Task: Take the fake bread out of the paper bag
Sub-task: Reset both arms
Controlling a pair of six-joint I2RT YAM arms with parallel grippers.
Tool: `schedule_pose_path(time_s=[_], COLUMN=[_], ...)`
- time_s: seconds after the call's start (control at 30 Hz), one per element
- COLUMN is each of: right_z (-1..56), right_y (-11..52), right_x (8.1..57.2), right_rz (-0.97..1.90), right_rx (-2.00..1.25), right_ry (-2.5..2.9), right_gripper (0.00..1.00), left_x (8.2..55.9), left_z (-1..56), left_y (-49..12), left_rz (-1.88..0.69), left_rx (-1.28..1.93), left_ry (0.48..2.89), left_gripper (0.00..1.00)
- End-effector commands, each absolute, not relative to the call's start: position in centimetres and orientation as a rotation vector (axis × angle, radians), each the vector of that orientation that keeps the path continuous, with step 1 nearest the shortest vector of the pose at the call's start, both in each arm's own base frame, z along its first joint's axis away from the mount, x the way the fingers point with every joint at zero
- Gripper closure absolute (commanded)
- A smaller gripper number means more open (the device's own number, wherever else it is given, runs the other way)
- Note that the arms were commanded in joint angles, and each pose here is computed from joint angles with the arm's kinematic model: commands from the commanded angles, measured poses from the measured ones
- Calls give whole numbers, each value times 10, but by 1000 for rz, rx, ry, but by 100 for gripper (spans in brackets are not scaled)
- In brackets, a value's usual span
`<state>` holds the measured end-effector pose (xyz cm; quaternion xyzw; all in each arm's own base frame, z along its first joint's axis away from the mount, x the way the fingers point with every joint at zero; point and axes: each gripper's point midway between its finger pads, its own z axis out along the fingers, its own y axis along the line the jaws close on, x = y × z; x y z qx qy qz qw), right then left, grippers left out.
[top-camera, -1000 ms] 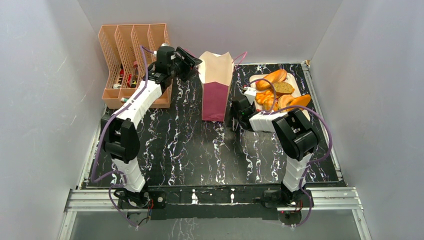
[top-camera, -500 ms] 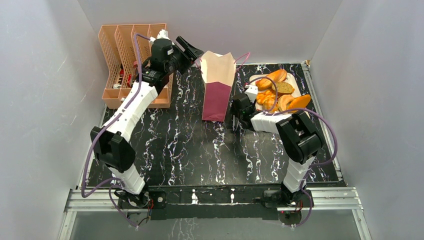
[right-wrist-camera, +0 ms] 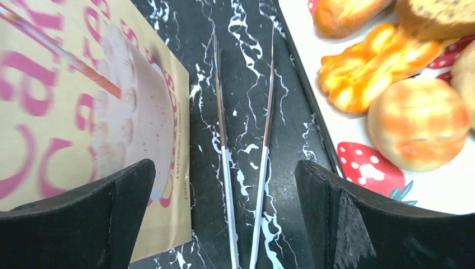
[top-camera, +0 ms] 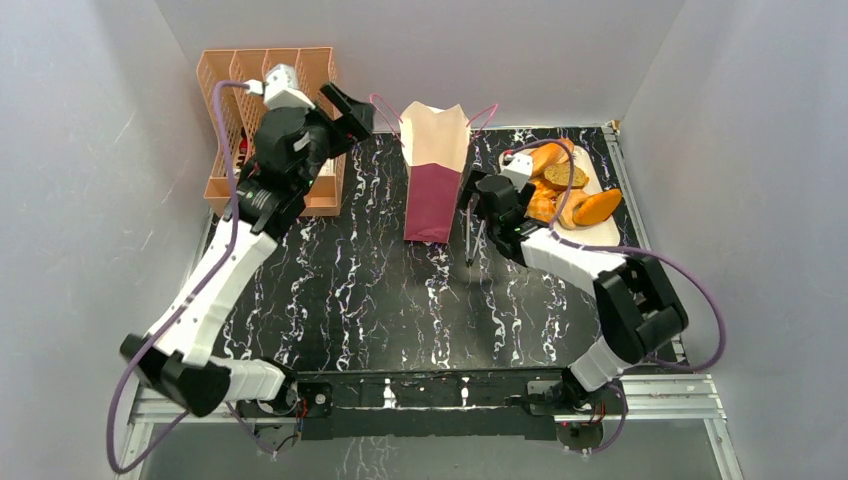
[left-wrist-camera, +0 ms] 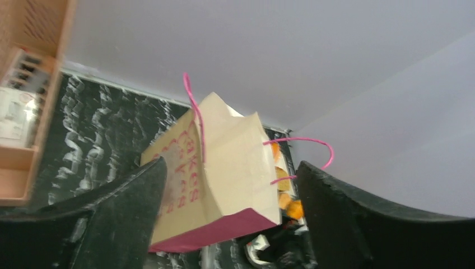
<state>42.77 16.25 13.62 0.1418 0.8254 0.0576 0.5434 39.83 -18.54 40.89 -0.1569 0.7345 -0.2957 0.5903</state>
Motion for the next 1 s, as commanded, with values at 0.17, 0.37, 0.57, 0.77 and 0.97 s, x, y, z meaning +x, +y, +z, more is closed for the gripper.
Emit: schedule_pose_path(time_s=[0.17, 0.37, 0.57, 0.77, 0.97], right_z=[232, 273, 267, 260, 256], right_y=[101, 38, 8, -1, -3], right_x=[399, 374, 367, 362, 357], right_rz=[16, -184, -339, -433, -445], right_rx=[514, 628, 749, 904, 929], right_ry=[1687, 1525, 1516, 1511, 1512], right_gripper=[2, 2, 2, 2, 4], left_x=[370, 363, 362, 367, 370], left_z=[394, 330, 269, 254, 252], left_y=[-107, -66, -64, -66, -67], left_rz=[-244, 41, 114, 140, 151], left_rx=[-336, -346, -283, -260, -238], left_ry=[1563, 1575, 1638, 1662, 1659], left_gripper=[2, 2, 2, 2, 2])
